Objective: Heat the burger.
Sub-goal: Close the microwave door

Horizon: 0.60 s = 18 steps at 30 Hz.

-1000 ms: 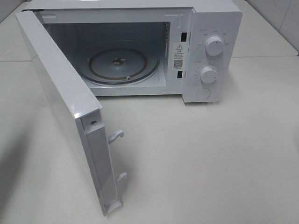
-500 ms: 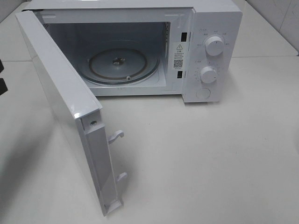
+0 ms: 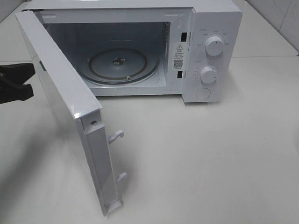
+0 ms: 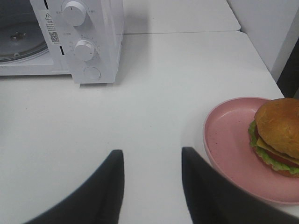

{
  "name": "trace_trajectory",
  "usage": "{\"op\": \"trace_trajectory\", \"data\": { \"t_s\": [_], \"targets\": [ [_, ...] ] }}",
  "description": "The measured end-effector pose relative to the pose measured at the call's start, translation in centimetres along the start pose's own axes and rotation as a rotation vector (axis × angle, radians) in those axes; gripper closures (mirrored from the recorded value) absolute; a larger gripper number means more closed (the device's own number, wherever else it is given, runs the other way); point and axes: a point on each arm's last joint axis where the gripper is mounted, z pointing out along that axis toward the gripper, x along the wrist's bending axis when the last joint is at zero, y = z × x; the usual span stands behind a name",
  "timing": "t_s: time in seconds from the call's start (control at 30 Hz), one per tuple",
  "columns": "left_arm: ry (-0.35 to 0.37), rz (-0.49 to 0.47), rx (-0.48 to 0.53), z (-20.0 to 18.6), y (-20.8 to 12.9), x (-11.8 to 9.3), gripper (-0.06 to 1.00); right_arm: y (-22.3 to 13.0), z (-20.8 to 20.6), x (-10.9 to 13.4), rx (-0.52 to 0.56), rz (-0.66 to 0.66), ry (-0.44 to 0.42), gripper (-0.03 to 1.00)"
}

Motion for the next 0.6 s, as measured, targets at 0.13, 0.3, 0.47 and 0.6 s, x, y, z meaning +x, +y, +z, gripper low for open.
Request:
{"op": "trace_trajectory", "data": {
  "t_s": [0.13,0.3,0.47,0.6],
  "targets": [
    [-0.016,-0.01,0.025,1.3,-0.6,-0.2,0.94,0.0,0.0,0.0,0.0,0.0,0.0,0.54],
    [-0.037,0.001,0.012,2.0,-0.1,-0.6,0.94,0.0,0.0,0.0,0.0,0.0,0.0,0.54],
    [-0.04,0.006,-0.003,2.4,0.4,-0.8,0.94,0.0,0.0,0.0,0.0,0.0,0.0,0.54],
    [-0.032,0.0,-0.008,2.6,0.5,-0.7,0.94,0.0,0.0,0.0,0.0,0.0,0.0,0.54]
  ]
}}
